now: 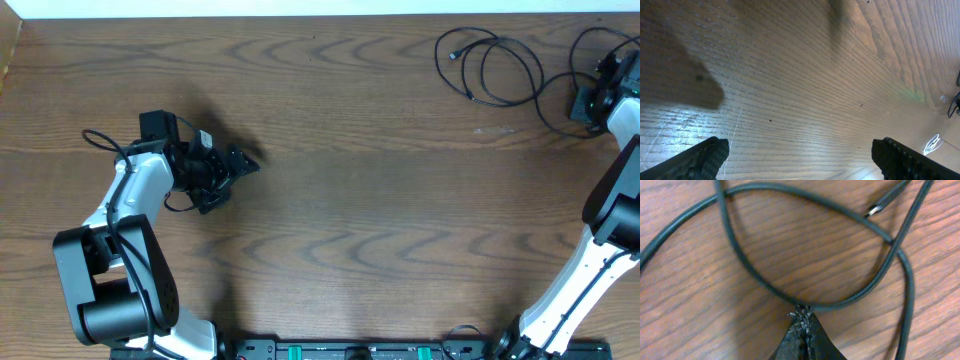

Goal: Untangle cables

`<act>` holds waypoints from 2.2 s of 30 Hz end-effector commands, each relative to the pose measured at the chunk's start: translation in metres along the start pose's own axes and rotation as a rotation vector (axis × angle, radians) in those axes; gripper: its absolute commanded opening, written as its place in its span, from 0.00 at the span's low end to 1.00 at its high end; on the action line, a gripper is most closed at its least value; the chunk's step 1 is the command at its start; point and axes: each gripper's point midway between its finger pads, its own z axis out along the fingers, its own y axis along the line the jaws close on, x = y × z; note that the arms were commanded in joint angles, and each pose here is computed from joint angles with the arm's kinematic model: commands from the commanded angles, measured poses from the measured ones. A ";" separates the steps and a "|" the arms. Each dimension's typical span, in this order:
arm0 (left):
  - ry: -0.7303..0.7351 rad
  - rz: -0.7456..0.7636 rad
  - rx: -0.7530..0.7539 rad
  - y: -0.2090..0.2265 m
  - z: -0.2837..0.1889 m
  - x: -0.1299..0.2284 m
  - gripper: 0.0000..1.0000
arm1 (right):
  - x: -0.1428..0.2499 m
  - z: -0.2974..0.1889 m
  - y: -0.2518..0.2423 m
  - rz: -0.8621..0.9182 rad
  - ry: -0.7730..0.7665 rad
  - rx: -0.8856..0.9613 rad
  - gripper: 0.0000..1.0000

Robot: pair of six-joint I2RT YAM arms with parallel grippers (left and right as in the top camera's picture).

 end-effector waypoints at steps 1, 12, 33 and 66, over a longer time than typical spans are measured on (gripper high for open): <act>-0.007 -0.005 -0.009 0.002 -0.001 -0.003 0.98 | -0.031 -0.039 0.003 0.011 -0.082 -0.067 0.01; -0.007 -0.005 -0.009 0.002 -0.001 -0.003 0.98 | -0.008 -0.064 0.032 0.013 0.042 -0.120 0.01; -0.007 -0.005 -0.009 0.002 -0.001 -0.003 0.98 | 0.066 -0.019 0.187 -0.165 0.235 -0.332 0.01; -0.007 -0.005 -0.009 0.002 -0.001 -0.003 0.98 | 0.012 -0.013 0.303 -0.140 -0.115 -0.405 0.01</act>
